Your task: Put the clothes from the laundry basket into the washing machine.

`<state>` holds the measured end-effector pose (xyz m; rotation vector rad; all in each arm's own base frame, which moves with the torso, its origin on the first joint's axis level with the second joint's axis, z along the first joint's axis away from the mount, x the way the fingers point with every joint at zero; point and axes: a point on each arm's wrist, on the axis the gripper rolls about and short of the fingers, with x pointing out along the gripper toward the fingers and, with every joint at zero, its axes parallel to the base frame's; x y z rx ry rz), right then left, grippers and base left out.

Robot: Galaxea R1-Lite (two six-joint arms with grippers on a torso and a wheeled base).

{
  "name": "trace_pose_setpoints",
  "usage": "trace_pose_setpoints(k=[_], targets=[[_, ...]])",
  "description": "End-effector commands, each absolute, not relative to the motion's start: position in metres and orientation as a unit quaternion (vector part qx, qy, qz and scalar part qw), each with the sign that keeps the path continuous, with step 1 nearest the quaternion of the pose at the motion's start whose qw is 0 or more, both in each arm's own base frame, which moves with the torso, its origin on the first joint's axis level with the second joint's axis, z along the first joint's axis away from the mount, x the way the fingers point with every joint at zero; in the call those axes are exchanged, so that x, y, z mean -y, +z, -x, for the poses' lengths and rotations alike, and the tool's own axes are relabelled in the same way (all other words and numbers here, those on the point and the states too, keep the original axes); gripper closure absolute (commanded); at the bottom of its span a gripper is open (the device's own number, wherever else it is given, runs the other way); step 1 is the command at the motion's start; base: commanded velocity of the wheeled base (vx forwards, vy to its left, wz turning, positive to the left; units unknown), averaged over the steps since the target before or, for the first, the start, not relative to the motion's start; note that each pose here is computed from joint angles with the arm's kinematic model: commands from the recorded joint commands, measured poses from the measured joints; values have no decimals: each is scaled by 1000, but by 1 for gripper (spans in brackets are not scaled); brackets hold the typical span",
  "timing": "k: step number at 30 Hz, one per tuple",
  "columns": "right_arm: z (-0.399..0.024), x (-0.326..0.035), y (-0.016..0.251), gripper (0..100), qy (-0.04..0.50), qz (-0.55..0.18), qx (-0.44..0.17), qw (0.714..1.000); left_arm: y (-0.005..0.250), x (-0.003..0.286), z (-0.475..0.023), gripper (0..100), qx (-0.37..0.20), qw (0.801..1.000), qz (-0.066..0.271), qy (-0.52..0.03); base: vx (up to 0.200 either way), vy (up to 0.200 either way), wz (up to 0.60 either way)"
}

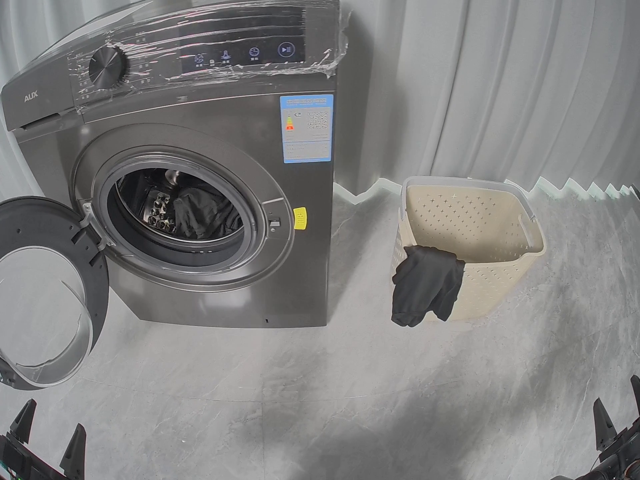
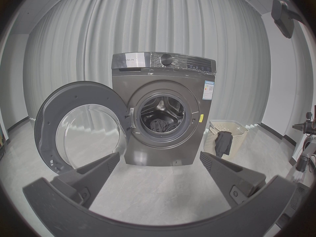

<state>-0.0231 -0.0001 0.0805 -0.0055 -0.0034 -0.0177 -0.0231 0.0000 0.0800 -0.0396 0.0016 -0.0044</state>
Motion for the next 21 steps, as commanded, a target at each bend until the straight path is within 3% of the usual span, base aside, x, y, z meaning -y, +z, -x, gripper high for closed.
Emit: trace_pose_setpoints(k=[1, 7, 16, 21], targets=[[23, 0, 75, 0, -9, 3, -1, 1000, 75, 0, 23, 0, -2, 1000, 20, -2, 0, 0, 0], [23, 0, 75, 0, -9, 3, -1, 1000, 75, 0, 23, 0, -2, 1000, 20, -2, 0, 0, 0], [23, 0, 75, 0, -9, 3, -1, 1000, 75, 0, 23, 0, -2, 1000, 20, -2, 200, 0, 0], [23, 0, 75, 0, -9, 3, 0, 1000, 75, 0, 23, 0, -2, 1000, 20, -2, 0, 0, 0]])
